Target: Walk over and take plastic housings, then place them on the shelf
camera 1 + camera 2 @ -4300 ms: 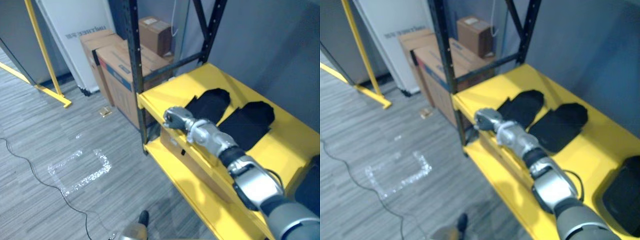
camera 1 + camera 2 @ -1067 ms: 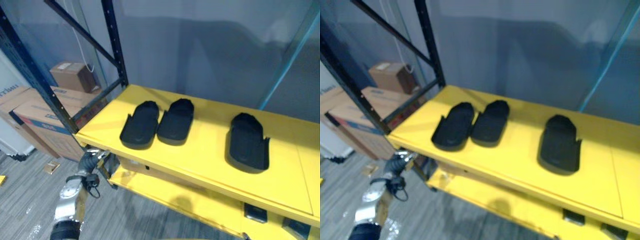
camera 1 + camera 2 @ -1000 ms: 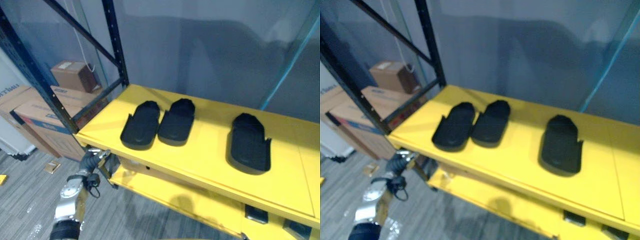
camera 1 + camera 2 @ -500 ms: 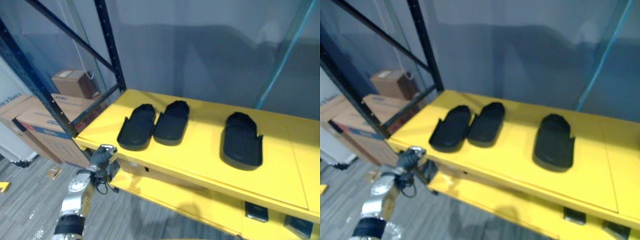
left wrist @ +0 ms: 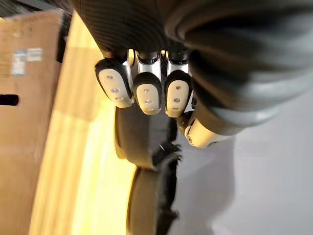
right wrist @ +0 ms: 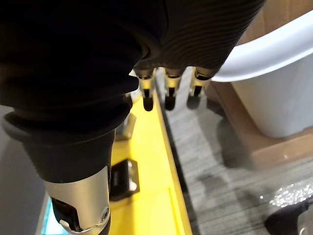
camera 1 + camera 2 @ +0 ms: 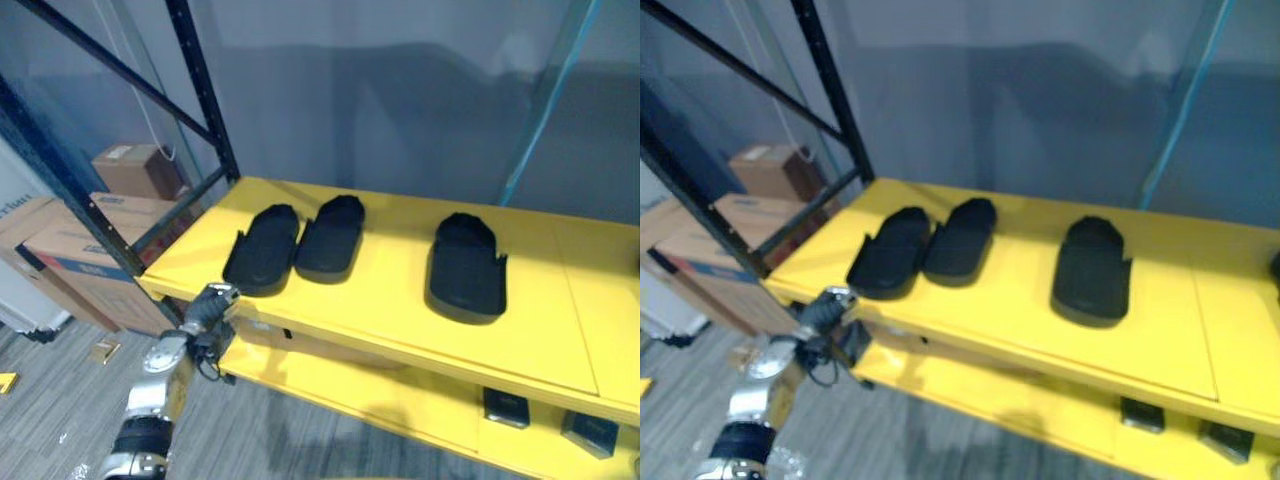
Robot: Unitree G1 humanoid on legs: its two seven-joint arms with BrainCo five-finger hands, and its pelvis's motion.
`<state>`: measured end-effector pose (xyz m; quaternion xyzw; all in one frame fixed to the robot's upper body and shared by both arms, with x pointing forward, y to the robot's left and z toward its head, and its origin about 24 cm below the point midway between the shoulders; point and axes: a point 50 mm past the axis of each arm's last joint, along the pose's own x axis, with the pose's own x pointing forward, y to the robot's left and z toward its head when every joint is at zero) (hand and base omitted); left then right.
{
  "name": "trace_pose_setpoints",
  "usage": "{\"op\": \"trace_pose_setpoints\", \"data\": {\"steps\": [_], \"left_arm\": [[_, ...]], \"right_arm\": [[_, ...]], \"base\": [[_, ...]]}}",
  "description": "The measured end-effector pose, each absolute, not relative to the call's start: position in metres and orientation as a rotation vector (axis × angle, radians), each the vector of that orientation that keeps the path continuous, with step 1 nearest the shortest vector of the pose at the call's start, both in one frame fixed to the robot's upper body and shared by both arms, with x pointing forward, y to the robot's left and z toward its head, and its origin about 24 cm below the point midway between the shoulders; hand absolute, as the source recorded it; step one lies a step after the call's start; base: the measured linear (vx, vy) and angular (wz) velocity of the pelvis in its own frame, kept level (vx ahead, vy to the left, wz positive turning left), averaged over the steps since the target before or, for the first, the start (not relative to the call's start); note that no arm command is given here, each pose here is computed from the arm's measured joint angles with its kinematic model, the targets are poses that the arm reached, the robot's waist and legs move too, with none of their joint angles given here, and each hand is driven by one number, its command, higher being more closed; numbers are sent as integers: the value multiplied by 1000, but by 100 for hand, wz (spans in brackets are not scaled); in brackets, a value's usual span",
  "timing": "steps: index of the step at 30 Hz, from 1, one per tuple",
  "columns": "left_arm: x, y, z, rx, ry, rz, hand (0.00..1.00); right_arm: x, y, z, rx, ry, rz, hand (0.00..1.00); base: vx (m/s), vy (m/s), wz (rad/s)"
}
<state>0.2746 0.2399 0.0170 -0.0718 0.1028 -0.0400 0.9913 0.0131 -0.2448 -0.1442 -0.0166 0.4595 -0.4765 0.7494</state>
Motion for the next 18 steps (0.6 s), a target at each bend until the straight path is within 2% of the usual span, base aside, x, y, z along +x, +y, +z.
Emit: {"op": "trace_pose_setpoints", "data": {"steps": [6,10,18], "left_arm": [[283,244,32,-123,122,7,100],[290,240,53,-117,30,-2,100],[292,227,66,-152,-43,-6,100]], "right_arm": [[41,-266,-135,-47,889,-1028,0],[56,-275,-126,-57,808,-1018,0],[64,-279,-121,-75,770,-995,0]], "base": [[56,58,-13],[39,86,-7],[31,47,-2]]}}
